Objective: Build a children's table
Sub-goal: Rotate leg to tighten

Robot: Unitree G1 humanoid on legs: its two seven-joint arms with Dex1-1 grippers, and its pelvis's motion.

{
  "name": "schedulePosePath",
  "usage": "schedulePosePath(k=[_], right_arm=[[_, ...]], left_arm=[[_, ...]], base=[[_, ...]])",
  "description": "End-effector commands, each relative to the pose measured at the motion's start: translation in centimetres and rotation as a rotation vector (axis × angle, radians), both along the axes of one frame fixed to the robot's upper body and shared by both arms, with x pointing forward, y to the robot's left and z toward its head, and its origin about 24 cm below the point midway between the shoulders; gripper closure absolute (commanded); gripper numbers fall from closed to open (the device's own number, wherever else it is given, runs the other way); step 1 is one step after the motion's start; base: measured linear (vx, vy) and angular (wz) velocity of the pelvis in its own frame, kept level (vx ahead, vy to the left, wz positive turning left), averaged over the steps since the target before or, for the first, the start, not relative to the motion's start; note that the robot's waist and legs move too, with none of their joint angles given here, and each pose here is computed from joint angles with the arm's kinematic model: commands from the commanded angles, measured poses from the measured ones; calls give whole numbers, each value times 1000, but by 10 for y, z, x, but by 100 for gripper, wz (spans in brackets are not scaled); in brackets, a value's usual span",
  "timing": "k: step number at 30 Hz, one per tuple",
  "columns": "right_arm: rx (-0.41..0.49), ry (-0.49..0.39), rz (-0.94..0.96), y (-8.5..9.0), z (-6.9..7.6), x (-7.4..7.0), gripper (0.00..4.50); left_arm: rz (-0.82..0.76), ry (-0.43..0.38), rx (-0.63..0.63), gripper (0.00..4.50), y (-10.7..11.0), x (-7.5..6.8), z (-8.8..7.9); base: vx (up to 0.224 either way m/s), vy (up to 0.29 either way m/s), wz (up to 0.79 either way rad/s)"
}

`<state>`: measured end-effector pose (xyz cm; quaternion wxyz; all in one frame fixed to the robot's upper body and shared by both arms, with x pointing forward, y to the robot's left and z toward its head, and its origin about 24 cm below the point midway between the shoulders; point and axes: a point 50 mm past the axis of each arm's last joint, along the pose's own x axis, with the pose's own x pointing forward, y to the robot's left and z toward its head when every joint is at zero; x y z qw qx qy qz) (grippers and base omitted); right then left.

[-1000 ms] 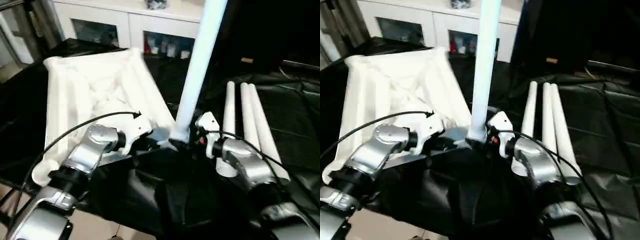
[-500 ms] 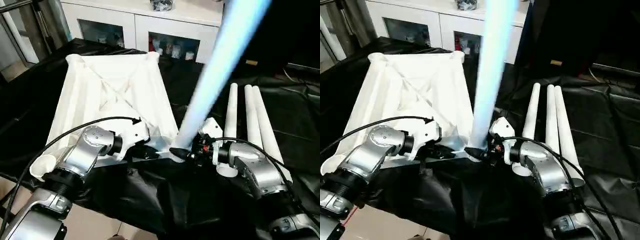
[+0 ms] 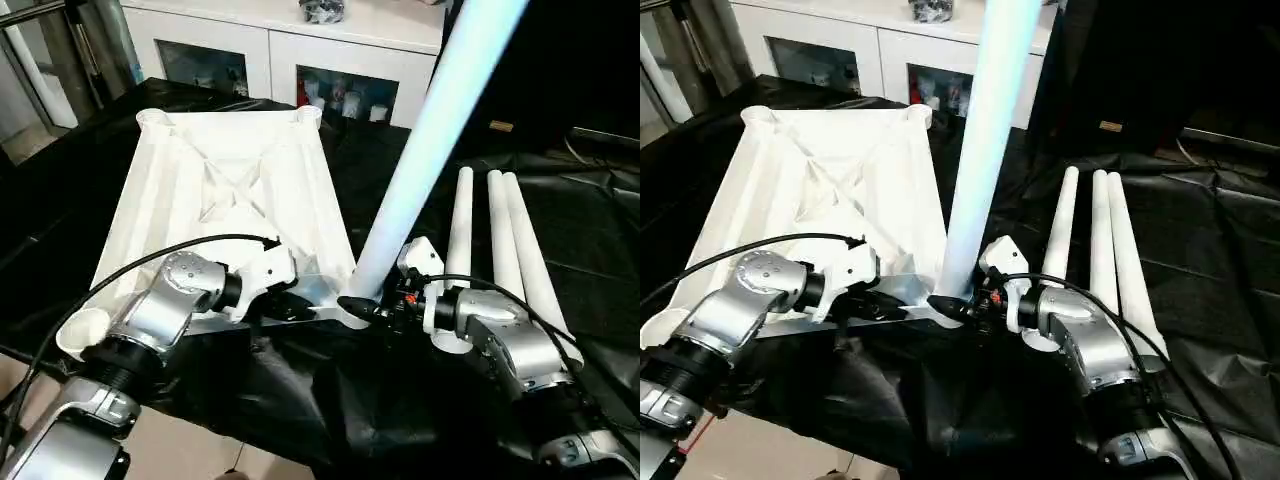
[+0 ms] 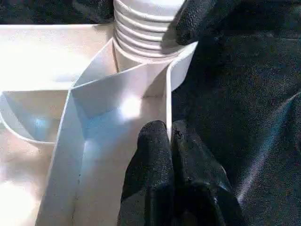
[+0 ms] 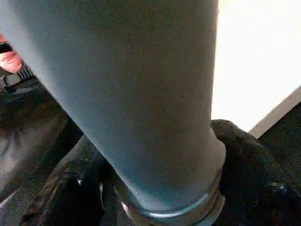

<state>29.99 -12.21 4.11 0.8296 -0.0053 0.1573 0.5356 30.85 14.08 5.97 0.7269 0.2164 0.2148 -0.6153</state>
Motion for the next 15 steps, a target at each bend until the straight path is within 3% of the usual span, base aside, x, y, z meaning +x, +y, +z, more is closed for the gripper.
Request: schedulePosePath(k=[1, 15], right_arm=[[-94, 129, -4, -1, -25, -6, 170], [-144, 194, 24, 2, -34, -7, 171]], left_arm=[[-74, 16, -10, 450, -10, -5, 2], [-79, 45, -5, 450, -8, -9, 1]], base=[[0, 0, 0], [0, 0, 0]])
